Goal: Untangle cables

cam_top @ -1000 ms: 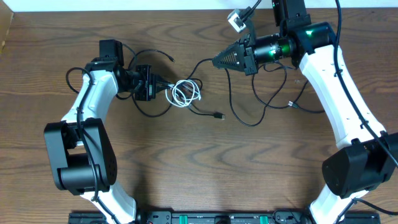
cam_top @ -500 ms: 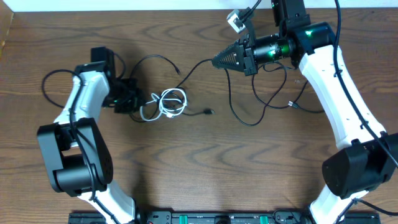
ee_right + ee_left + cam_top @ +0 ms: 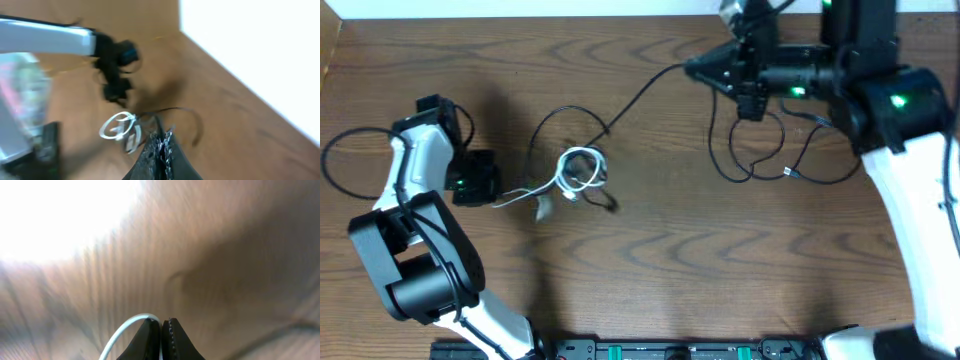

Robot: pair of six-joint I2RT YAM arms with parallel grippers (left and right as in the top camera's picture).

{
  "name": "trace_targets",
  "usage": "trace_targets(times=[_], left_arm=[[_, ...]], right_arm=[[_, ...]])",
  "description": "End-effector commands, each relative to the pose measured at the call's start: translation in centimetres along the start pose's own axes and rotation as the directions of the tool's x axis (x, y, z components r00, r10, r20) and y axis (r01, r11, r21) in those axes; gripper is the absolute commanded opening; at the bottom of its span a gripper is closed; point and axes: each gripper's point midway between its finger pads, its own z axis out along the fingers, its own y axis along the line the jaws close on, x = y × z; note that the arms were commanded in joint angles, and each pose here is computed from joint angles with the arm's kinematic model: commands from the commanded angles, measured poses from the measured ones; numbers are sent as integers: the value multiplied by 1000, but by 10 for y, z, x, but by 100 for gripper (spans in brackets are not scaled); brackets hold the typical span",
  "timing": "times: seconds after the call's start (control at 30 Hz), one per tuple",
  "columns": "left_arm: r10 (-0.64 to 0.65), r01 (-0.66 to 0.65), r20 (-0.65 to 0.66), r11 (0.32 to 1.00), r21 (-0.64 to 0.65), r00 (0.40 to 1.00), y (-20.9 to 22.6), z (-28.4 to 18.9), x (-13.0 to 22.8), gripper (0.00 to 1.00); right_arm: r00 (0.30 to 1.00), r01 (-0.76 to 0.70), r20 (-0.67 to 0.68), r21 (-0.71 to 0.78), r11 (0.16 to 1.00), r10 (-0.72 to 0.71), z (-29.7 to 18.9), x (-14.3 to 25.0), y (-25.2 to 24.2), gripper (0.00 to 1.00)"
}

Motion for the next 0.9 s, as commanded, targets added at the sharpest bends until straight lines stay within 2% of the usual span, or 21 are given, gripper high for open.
trace_targets(times=[0.0,0.17,0.3,0.43,0.6,0.7,0.77,0.8,0.87], left_arm=[[-32,37,70,997,-64,997,19,7,-27,8],[-81,86,69,994,-67,994,28,7,-41,8],[-117,122,69,990,-68,991,34,7,-51,8],[-143,148,68,987,-68,987,39,7,-58,8],[-162,166,65,983,-72,985,43,8,-61,8],[-153,156,50,986,-67,987,41,8,-58,8],[-100,101,21,993,-54,995,36,9,-51,8],[-70,71,7,997,-43,997,32,9,-48,10],[51,-51,-28,999,16,998,18,10,-39,26]], right_arm=[[998,65,-40,329,942,-54,-30,-7,-35,1],[996,56,-95,611,789,2,-64,1,-76,1],[989,3,-96,784,620,116,-93,16,-104,1],[982,16,-116,835,550,148,-106,24,-111,1],[982,-16,-94,825,565,166,-102,25,-109,1],[985,-34,-87,753,657,151,-86,22,-97,1],[988,-55,-74,660,749,137,-70,17,-82,1],[989,-63,-67,613,788,131,-63,15,-74,1],[991,-71,-53,548,833,120,-54,10,-64,1]])
